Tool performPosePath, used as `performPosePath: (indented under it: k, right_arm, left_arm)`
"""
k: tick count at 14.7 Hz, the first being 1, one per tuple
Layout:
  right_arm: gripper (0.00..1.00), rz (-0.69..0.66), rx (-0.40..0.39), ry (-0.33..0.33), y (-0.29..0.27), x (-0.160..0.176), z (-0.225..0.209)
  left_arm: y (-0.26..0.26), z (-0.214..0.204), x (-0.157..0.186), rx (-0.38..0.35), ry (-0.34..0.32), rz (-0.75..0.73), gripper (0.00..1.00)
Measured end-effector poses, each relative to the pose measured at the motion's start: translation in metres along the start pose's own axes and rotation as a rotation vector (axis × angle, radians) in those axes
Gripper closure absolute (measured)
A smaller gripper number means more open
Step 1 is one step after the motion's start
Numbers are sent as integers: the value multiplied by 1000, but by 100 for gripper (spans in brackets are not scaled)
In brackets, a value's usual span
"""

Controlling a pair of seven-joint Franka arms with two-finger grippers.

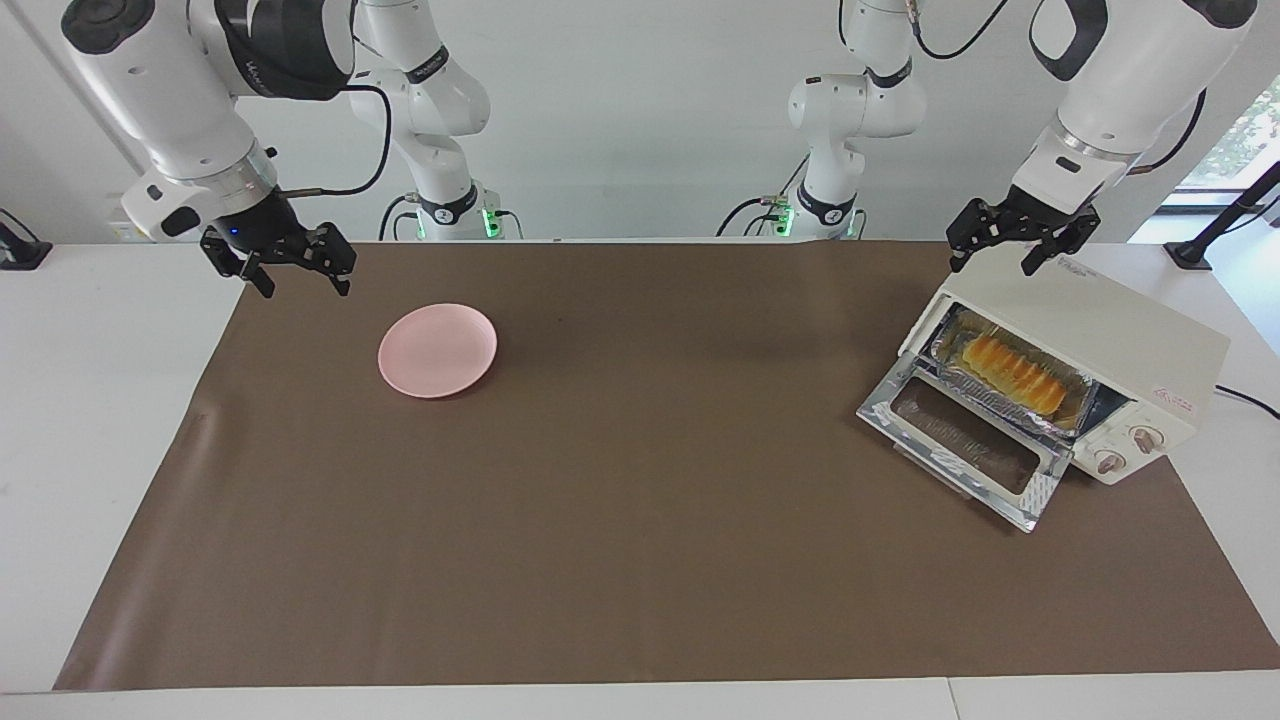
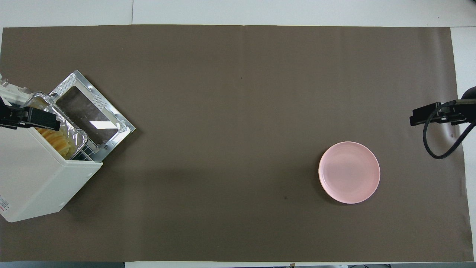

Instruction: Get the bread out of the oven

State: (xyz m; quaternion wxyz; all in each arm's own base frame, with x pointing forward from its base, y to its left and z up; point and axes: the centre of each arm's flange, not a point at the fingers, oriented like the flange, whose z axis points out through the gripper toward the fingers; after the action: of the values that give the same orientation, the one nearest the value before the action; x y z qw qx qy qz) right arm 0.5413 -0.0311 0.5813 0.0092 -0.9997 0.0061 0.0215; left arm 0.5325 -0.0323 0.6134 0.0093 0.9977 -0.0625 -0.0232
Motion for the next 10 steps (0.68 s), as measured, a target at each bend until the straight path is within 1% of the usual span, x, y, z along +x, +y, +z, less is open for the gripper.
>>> performPosePath:
  k: [10]
  right_arm:
    - [0,0,0,0,0,0,0]
  left_arm:
    - [1,3,0,0,-6,4,0]
